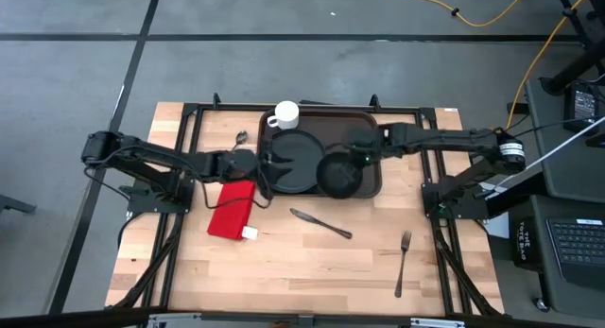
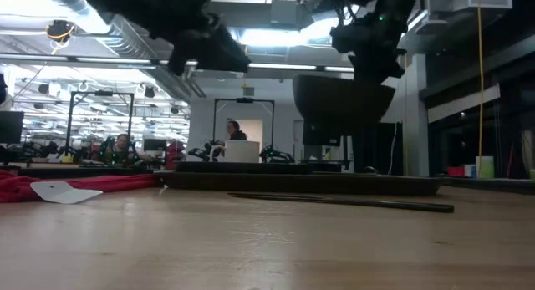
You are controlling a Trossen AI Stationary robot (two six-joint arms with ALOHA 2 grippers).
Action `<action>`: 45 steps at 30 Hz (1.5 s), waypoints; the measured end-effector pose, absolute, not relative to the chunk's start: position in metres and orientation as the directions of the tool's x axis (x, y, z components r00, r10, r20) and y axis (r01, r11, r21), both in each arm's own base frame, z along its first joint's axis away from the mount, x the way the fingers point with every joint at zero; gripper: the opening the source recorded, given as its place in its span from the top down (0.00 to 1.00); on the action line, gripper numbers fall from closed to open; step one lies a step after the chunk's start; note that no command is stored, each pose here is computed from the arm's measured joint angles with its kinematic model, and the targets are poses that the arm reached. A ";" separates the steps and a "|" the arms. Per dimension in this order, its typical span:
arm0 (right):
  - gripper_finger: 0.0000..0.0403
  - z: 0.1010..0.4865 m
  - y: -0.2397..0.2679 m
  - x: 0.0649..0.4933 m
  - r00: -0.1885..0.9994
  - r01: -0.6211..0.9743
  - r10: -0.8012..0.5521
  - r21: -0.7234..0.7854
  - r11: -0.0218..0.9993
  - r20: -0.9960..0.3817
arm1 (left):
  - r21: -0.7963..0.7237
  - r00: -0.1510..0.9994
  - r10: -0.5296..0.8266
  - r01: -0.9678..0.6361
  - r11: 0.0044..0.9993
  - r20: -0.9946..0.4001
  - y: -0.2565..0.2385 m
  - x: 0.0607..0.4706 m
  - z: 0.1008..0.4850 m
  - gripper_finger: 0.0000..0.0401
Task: Set up tray
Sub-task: Put the black bowl on top of the black plate
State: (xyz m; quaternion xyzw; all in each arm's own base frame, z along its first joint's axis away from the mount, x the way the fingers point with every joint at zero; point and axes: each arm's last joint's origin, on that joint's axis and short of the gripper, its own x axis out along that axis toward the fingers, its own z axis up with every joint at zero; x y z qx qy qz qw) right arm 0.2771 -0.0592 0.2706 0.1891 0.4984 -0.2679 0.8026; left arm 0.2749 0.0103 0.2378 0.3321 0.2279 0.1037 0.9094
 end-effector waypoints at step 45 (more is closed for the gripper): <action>0.97 0.273 -0.069 0.282 0.396 0.584 -0.332 -0.044 0.811 -0.856 | 0.757 0.801 0.208 0.395 0.521 -0.561 0.005 0.364 0.217 0.79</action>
